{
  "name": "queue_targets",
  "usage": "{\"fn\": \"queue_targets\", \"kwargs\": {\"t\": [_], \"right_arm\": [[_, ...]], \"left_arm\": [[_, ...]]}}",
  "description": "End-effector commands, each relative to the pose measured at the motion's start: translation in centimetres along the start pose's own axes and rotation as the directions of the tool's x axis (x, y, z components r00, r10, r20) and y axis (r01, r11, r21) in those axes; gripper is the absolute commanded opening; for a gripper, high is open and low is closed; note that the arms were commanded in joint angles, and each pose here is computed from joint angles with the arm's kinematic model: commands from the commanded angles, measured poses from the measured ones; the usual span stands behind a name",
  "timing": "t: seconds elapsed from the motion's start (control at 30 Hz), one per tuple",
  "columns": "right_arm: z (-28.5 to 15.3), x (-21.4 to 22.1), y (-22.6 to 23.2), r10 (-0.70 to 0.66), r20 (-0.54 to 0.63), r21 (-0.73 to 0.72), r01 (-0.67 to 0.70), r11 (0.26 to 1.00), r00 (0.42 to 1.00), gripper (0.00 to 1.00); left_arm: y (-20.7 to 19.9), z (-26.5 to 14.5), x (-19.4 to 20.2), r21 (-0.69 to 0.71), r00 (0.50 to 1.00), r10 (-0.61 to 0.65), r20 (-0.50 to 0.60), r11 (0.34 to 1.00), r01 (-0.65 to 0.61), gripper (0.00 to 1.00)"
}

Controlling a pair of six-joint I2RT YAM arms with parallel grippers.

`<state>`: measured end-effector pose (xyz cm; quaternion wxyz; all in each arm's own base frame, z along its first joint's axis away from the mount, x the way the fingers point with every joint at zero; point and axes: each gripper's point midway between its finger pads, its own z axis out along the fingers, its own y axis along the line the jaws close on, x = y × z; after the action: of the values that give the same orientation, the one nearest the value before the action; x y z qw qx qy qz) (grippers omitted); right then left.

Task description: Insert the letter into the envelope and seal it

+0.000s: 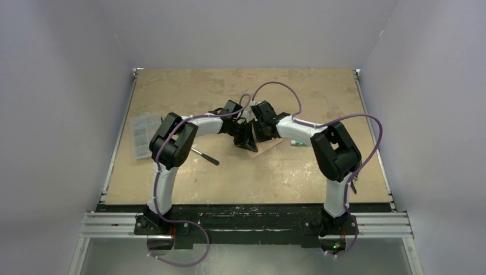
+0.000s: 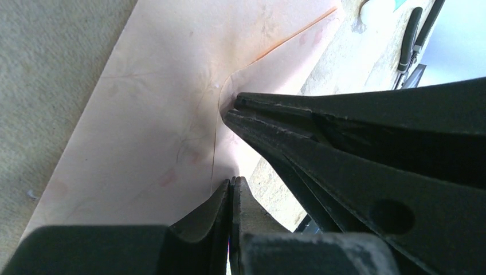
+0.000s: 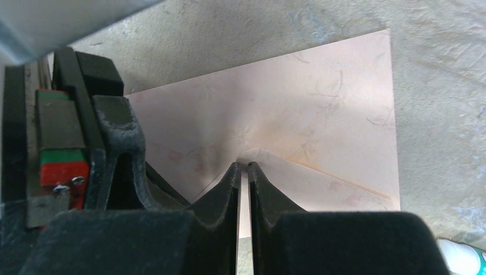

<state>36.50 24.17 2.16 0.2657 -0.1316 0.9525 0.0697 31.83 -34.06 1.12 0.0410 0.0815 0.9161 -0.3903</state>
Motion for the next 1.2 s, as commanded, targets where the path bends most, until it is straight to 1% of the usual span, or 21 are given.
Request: {"fn": "queue_targets", "kwargs": {"t": [0.0, 0.23, 0.37, 0.6, 0.7, 0.73, 0.8, 0.9, 0.97, 1.03, 1.07, 1.13, 1.17], "right_arm": [[0.8, 3.4, -3.6, 0.003, -0.105, 0.185, 0.017, 0.983, 0.994, 0.12], [0.6, 4.4, -5.0, -0.02, -0.135, 0.243, 0.052, 0.969, 0.991, 0.14], [0.2, 4.6, -5.3, -0.018, -0.136, 0.249, 0.052, 0.967, 0.991, 0.15], [-0.7, 4.2, -7.7, 0.016, -0.116, 0.288, 0.018, 0.957, 0.993, 0.16], [-1.5, 3.1, -8.0, 0.034, -0.077, 0.278, -0.011, 0.961, 0.996, 0.16], [-2.1, 2.2, -7.8, 0.04, -0.049, 0.265, -0.026, 0.964, 0.998, 0.16], [-3.7, -0.5, -6.9, 0.056, 0.042, 0.198, -0.063, 0.978, 0.998, 0.16], [-7.2, -5.3, -5.2, 0.049, 0.209, 0.072, -0.065, 0.995, 0.977, 0.21], [-9.0, -6.9, -4.7, 0.025, 0.263, 0.043, -0.038, 0.998, 0.964, 0.23], [-9.8, -7.0, -5.1, -0.006, 0.264, 0.061, -0.011, 0.998, 0.965, 0.27], [-9.9, -6.6, -5.3, -0.026, 0.253, 0.072, 0.008, 0.997, 0.967, 0.31], [-9.8, -5.3, -6.2, -0.068, 0.21, 0.11, 0.045, 0.993, 0.975, 0.38], [-9.8, -4.5, -6.7, -0.09, 0.184, 0.131, 0.066, 0.989, 0.979, 0.41]], "left_arm": [[10.2, 1.3, 3.7, -0.328, 0.996, -0.046, -0.075, 0.944, 0.019, 0.0], [10.4, 1.4, 3.9, -0.327, 0.996, -0.053, -0.077, 0.945, 0.025, 0.0], [10.5, 1.3, 4.0, -0.33, 0.995, -0.057, -0.078, 0.944, 0.029, 0.0], [10.4, 1.1, 3.8, -0.329, 0.996, -0.05, -0.07, 0.944, 0.024, 0.0], [10.2, 1.1, 3.7, -0.324, 0.997, -0.045, -0.07, 0.946, 0.02, 0.0], [10.1, 1.1, 3.6, -0.32, 0.997, -0.043, -0.071, 0.947, 0.018, 0.0], [9.7, 1.0, 3.3, -0.306, 0.997, -0.034, -0.073, 0.952, 0.01, 0.0], [7.9, 0.8, 2.0, -0.247, 0.998, 0.015, -0.058, 0.969, -0.029, 0.0], [6.2, 0.4, 0.6, -0.2, 0.997, 0.067, -0.045, 0.977, -0.075, 0.0], [4.1, -0.2, -0.9, -0.156, 0.992, 0.121, -0.023, 0.98, -0.123, 0.0], [3.0, -0.7, -1.8, -0.135, 0.989, 0.149, -0.007, 0.98, -0.149, 0.0], [1.0, -1.7, -3.3, -0.106, 0.981, 0.192, 0.023, 0.976, -0.189, 0.0], [0.1, -2.2, -3.9, -0.096, 0.977, 0.21, 0.038, 0.974, -0.205, 0.02]]}}
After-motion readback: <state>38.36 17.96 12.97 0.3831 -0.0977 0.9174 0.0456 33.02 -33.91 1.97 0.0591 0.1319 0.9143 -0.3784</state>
